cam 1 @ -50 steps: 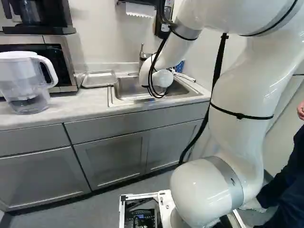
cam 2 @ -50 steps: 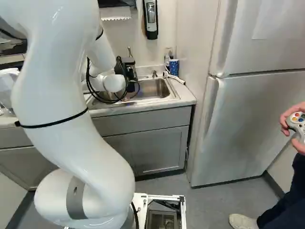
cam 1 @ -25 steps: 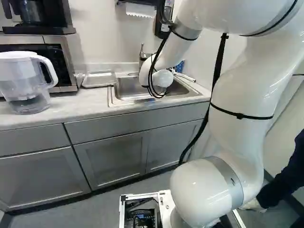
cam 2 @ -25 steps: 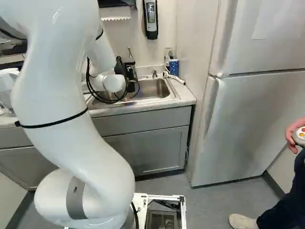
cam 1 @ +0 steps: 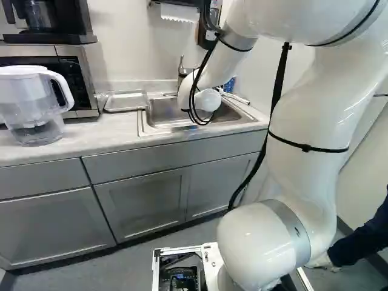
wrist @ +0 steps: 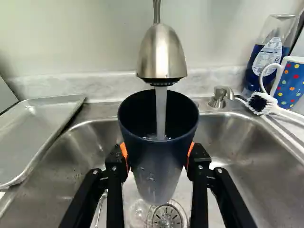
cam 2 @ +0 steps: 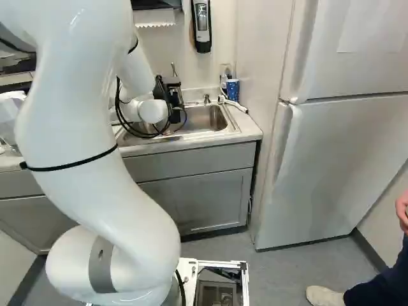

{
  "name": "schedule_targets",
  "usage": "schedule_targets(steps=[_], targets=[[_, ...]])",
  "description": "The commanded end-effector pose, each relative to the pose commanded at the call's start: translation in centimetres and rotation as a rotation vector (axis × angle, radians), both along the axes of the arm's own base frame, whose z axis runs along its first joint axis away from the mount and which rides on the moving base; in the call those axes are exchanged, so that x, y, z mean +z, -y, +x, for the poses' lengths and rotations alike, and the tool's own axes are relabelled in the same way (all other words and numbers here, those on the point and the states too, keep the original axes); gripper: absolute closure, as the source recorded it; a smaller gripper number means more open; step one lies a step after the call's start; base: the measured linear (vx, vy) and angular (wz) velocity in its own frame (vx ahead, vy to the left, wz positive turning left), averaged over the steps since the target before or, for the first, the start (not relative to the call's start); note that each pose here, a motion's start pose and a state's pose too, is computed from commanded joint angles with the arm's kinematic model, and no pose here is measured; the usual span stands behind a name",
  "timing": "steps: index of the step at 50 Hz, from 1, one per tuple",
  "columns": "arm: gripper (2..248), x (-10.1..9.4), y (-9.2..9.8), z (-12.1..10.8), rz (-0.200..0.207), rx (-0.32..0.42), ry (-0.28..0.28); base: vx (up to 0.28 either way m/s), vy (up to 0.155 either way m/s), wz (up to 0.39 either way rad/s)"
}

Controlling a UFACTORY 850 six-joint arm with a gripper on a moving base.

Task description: Rinse the cup and place it in the tray

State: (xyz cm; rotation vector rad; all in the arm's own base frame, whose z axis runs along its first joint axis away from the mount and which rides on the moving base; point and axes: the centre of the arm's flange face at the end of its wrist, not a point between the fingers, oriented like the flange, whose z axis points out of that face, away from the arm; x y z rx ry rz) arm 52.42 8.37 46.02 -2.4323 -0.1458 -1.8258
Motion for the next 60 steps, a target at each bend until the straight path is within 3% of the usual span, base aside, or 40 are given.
schedule_targets(steps=[60], targets=[[125,0.0,0.0,0.0,0.0,0.0,0.0,0.0,0.0,0.0]])
